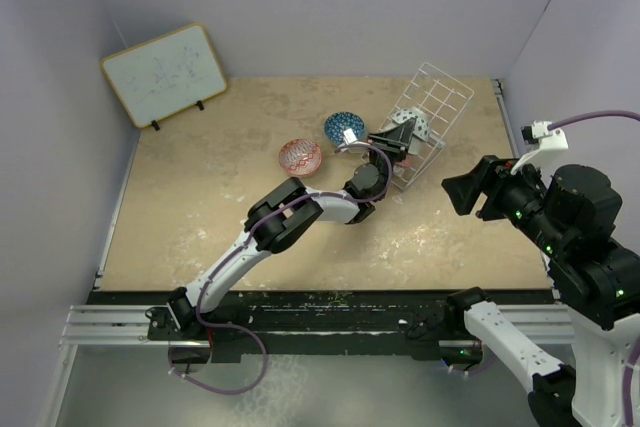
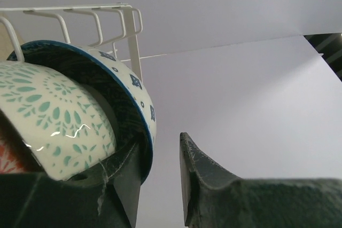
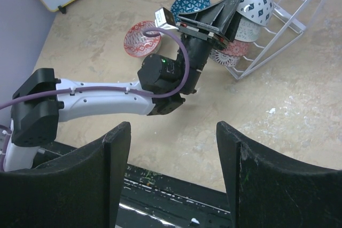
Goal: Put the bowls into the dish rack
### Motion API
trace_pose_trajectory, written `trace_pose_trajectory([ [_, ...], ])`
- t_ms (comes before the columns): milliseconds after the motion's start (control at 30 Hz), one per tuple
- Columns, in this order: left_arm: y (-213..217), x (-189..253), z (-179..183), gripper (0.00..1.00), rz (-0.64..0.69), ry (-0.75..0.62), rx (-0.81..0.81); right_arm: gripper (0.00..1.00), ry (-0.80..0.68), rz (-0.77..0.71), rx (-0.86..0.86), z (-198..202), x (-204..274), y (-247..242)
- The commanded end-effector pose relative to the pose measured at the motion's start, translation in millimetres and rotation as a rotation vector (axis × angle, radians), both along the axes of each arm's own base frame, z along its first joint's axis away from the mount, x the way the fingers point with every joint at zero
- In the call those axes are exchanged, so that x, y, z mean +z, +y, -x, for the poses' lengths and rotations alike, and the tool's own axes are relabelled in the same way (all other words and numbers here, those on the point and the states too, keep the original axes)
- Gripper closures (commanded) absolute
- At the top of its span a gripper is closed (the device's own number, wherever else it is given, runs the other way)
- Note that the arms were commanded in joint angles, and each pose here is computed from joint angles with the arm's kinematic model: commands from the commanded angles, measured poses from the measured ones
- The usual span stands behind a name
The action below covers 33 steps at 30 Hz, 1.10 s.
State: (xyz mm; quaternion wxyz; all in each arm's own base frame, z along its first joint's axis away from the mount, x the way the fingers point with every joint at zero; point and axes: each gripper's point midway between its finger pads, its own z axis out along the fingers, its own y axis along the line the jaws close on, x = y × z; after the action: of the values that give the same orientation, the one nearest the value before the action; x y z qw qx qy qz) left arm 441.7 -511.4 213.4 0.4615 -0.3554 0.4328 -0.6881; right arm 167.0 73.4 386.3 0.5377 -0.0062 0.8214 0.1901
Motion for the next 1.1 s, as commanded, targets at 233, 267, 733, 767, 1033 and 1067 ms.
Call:
trace_pose_trajectory([
  [233,-3,53,11,0.55,0.005,0.072,-0.11,0.32,-0.046,-0.006,0.015,0,9,2],
  [267,-3,52,11,0.55,-0.003,0.086,-0.119,0.32,-0.048,-0.007,0.018,1,10,2],
  [733,1,15,11,0.0,-0.203,0.289,-0.269,0.32,-0.06,-0.03,0.017,2,14,3],
  [767,2,15,12,0.01,-0.214,0.29,-0.273,0.32,-0.061,-0.031,0.016,2,15,3],
  [1033,16,20,20,0.01,-0.281,0.29,-0.296,0.32,-0.071,-0.044,0.018,2,18,4],
  [1067,18,19,21,0.01,-0.289,0.291,-0.298,0.32,-0.069,-0.044,0.018,1,17,5],
])
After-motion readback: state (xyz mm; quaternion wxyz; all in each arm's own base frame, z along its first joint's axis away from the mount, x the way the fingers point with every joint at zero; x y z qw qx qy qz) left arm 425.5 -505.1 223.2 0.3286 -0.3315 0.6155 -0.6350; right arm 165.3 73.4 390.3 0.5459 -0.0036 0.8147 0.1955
